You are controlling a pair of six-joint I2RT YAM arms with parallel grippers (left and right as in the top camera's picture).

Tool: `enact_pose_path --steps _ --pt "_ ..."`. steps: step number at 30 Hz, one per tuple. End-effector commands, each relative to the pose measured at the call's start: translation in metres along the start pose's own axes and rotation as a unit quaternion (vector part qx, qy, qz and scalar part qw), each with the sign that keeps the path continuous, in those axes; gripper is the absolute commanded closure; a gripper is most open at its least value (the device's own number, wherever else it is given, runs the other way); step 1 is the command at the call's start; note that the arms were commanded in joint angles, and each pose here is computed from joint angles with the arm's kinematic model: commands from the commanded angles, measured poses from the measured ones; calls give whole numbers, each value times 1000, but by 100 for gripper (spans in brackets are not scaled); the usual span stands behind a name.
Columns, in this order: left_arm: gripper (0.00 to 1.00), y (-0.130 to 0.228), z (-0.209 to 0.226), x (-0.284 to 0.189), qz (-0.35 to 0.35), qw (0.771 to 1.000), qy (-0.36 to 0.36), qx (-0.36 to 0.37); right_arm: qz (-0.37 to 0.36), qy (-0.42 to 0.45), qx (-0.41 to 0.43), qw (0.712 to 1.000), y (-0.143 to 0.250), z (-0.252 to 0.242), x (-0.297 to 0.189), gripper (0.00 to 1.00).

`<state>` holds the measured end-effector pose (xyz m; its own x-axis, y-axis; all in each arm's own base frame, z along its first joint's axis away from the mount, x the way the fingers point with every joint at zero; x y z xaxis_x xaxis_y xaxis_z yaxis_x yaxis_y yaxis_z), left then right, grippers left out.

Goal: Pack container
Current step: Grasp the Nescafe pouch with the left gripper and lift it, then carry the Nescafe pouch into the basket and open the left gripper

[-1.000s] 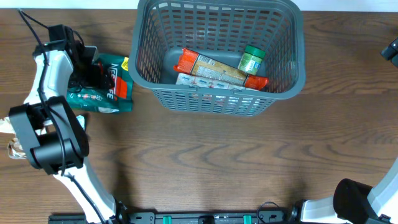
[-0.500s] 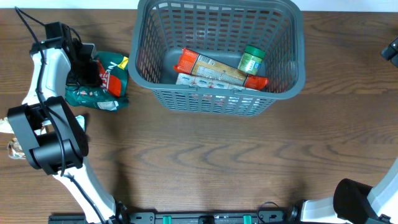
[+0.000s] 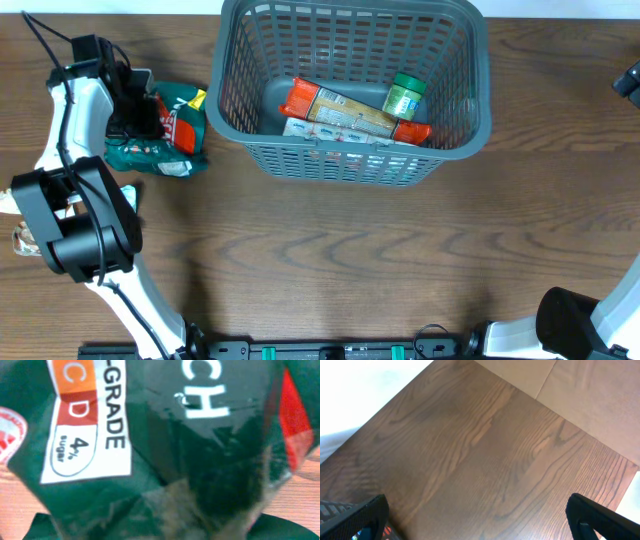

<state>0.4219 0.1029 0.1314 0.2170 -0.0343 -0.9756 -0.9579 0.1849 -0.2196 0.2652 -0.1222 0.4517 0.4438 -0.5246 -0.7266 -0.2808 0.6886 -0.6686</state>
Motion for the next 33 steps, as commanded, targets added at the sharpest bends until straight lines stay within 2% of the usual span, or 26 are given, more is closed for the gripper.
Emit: enact_pose_path --steps 1,9,16,24,31,33 --pt "94 -20 -2 -64 -85 996 -20 -26 -2 5 7 1000 -1 -2 0 1" --pt "94 -17 -14 -165 -196 978 -64 -27 -2 5 7 1000 -1 -2 0 1" --pt "94 6 -36 -266 -329 938 -94 -49 -2 5 7 1000 -1 -2 0 1" --pt "94 30 -107 -358 -493 868 18 64 -2 5 7 1000 -1 -2 0 1" --pt "94 25 -169 -390 -561 799 112 184 -2 5 7 1000 -1 -2 0 1" --pt "94 17 -184 -391 -569 786 128 207 -2 5 7 1000 -1 -2 0 1"
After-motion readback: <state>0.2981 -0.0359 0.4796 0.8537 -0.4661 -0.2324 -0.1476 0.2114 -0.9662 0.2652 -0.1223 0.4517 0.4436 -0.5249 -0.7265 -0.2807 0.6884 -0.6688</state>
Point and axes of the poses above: each gripper's point midway between its finger pads, its own x axis out along the fingers, its own z axis along the line the jaws close on, y = z × x, the point moved 7 cm from there along -x, back along the fingers, and after that the axes turned 10 degrees about x, right-handed, at the moved point
